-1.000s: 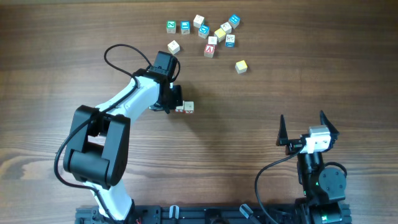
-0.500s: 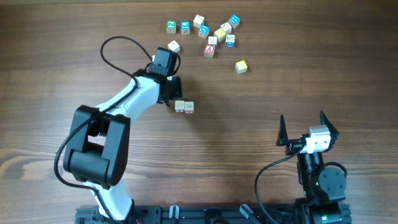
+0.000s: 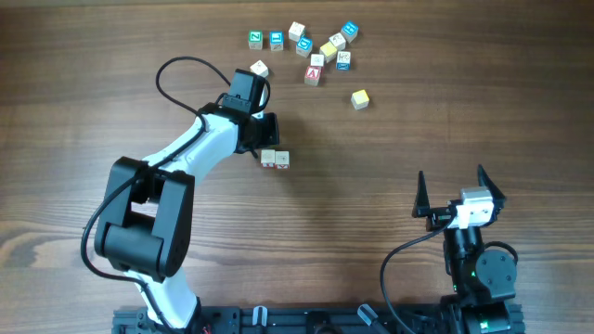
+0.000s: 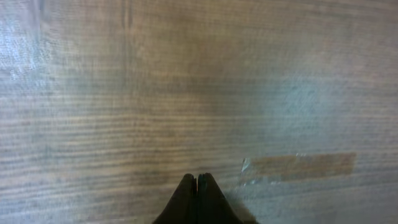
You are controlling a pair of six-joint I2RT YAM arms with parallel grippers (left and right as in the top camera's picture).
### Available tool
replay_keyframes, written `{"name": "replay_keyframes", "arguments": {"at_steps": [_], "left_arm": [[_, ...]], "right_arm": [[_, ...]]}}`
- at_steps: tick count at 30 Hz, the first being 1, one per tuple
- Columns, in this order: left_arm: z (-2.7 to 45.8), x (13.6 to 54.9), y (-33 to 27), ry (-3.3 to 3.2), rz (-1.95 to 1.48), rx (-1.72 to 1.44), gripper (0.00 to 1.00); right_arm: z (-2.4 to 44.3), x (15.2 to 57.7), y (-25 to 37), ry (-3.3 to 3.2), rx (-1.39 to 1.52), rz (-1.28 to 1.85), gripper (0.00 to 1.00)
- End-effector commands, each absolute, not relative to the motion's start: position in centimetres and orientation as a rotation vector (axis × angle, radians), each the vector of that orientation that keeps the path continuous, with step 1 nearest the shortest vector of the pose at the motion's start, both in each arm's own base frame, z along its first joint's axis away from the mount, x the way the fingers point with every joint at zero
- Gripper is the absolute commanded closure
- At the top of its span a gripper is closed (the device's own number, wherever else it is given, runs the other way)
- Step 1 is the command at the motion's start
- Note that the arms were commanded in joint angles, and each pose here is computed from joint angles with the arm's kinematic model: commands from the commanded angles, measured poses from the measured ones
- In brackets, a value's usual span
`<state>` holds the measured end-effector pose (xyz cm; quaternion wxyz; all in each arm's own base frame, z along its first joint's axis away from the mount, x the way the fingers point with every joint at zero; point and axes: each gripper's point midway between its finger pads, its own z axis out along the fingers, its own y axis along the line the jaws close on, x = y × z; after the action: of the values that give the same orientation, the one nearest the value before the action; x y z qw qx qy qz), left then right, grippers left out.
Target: Form a horizontal line
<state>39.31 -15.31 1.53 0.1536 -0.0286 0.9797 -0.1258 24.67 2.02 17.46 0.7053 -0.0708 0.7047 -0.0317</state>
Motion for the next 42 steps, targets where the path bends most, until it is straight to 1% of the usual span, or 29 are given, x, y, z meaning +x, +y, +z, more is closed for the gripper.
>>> {"name": "replay_keyframes", "arguments": {"at_steps": [1, 14, 42], "left_arm": [[1.5, 38.4, -16.0, 2.84, -0.42, -0.053, 0.96], [1.3, 37.6, -15.9, 2.878, -0.425, -0.056, 0.96], [1.3, 37.1, -16.3, 2.895, -0.467, -0.05, 0.96]], "right_arm": [[17.6, 24.6, 2.0, 1.557, -0.168, -0.078, 0.0], [17.6, 24.6, 2.0, 1.558, -0.167, -0.077, 0.0], [17.6, 24.6, 2.0, 1.558, -0.167, -0.077, 0.0]]}}
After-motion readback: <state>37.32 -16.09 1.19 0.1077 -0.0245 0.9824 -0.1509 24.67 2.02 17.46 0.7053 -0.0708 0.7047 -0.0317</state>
